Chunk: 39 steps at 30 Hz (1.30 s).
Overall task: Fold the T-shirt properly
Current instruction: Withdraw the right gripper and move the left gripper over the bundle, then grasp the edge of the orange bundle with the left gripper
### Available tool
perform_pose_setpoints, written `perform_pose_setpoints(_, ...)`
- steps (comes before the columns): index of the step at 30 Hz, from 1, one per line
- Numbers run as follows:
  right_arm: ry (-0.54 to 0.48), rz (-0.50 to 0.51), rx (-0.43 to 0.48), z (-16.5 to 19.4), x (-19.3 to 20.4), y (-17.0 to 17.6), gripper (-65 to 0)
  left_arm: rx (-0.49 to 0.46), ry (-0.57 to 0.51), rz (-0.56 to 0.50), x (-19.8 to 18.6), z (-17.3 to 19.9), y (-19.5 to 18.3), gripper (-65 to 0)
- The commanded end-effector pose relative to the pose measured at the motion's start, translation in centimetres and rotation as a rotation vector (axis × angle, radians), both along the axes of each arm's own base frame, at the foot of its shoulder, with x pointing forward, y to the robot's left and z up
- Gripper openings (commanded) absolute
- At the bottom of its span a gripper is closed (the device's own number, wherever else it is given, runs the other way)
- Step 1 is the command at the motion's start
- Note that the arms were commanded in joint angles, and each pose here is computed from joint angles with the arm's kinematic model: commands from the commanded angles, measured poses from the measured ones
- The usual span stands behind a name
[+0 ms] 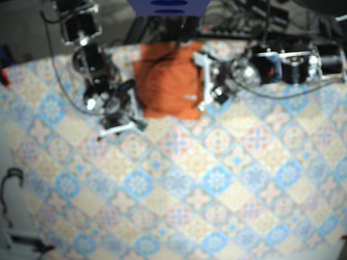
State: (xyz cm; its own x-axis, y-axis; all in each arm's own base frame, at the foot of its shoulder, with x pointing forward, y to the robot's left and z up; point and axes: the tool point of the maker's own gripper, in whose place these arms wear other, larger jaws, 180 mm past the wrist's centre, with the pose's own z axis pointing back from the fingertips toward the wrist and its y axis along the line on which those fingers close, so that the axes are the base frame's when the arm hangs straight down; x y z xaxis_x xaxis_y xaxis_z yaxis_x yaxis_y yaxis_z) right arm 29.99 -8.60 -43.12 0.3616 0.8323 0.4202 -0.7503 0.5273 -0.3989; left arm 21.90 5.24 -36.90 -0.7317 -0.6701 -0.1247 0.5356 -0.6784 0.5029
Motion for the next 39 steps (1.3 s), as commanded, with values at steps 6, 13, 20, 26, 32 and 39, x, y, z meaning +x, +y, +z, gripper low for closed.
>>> perform_pose_setpoints(6, -0.047, -0.021, 0.0, 1.3, 1.3, -0.8, -45.5, -0.095, -0.109, -0.052, 3.0, 3.6, -4.0, -65.0)
perform_pose_setpoints(13, -0.055, -0.067, 0.031, 1.6, 1.7, -0.9, -45.5, -0.207, -0.16, -0.127, 3.3, 6.2, -9.8, -65.0)
perform_pose_setpoints(20, -0.053, -0.067, 0.033, 1.5, 1.6, -0.8, -45.6, -0.261, -0.198, -0.144, 3.1, 7.7, -13.0, -65.0)
perform_pose_setpoints(26, -0.056, -0.061, 0.043, 1.5, 1.5, -0.6, -45.7, -0.254, -0.203, -0.136, 3.3, 7.6, -12.9, -65.0)
perform_pose_setpoints(32, -0.044, -0.061, 0.045, 1.1, 0.9, -0.6, -45.8, -0.137, -0.139, -0.013, 2.0, 3.9, -8.3, -65.0)
perform_pose_setpoints(39, -0.04, -0.076, 0.061, 1.0, 0.8, -0.4, -45.8, -0.038, 0.122, 0.131, -6.0, -2.0, -4.6, -65.0)
